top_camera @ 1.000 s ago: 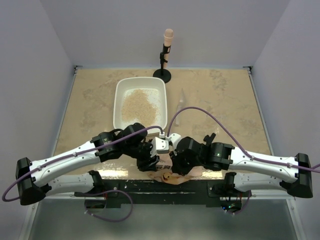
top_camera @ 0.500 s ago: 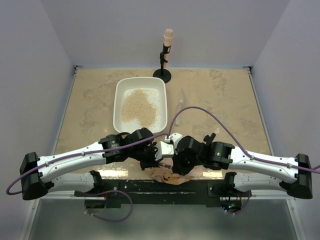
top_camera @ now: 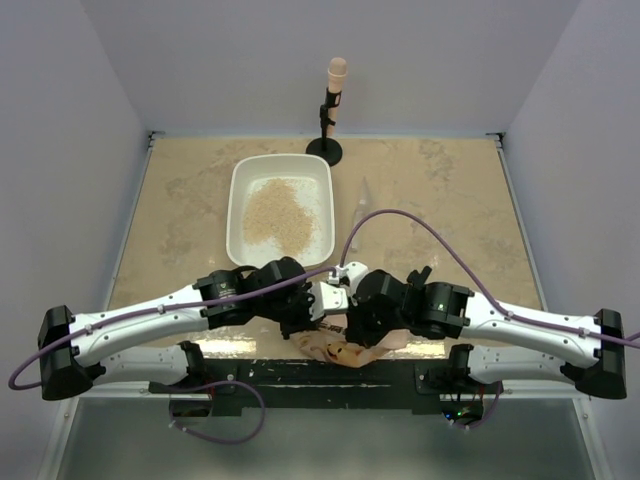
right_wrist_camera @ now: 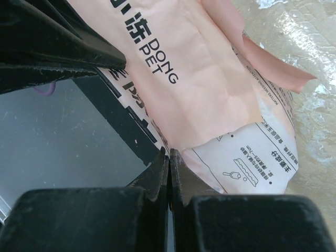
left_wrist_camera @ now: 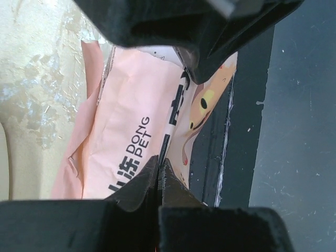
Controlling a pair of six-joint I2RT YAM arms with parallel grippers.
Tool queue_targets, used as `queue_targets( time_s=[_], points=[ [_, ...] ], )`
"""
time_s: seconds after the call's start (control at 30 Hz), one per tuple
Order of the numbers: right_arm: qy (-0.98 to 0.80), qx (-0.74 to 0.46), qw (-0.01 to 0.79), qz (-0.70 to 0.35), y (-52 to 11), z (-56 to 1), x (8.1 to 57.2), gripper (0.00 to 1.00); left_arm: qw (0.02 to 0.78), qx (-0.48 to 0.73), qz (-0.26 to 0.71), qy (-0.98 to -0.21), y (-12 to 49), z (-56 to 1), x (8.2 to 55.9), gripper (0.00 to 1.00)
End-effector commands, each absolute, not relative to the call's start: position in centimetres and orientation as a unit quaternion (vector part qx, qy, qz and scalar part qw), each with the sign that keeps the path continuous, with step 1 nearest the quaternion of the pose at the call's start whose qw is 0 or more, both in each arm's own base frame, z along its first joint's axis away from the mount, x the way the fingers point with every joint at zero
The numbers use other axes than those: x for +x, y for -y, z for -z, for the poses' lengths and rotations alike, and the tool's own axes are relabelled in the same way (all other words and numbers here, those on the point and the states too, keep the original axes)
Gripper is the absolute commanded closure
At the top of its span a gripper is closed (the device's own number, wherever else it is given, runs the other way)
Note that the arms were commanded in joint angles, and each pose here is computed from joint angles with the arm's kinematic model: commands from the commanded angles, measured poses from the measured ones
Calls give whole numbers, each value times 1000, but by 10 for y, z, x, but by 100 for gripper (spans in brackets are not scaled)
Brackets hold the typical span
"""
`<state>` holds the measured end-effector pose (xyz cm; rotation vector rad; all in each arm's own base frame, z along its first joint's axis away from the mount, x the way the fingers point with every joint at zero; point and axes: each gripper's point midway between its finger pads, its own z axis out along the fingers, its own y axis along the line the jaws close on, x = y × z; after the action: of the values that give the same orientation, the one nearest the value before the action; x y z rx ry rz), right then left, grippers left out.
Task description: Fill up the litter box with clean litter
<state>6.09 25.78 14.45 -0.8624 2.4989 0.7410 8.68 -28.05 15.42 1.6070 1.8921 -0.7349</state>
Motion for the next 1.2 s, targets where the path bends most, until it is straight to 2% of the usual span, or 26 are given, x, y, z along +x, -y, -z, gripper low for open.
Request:
queue_targets(
  time_s=[0.0, 0.23, 0.27, 0.37, 0.5, 0.67, 1.13, 1.17],
  points=[
    [-913, -303, 160, -220, -214, -143, 44, 100, 311, 574, 228, -722, 264, -171, 110, 100],
    [-931, -269, 145, -199, -185, -126, 36, 98, 305, 570, 228, -728, 261, -168, 115, 100],
    [-930, -266, 149, -204, -184, -128, 35, 84, 306, 570, 229, -727, 261, -169, 115, 100],
    [-929, -264, 151, -212, -184, -130, 35, 61, 305, 570, 227, -729, 260, -167, 117, 100],
    [-916, -280, 165, -234, -196, -143, 38, 50, 301, 571, 227, -729, 261, -162, 118, 100],
    [-900, -291, 211, -248, -201, -173, 49, 46, 308, 568, 229, -728, 260, -165, 118, 100],
    [-897, -322, 195, -233, -219, -146, 53, 49, 352, 546, 241, -721, 255, -189, 120, 100],
    [-897, -325, 191, -231, -222, -143, 52, 52, 355, 544, 243, -720, 254, -192, 120, 100]
  ],
)
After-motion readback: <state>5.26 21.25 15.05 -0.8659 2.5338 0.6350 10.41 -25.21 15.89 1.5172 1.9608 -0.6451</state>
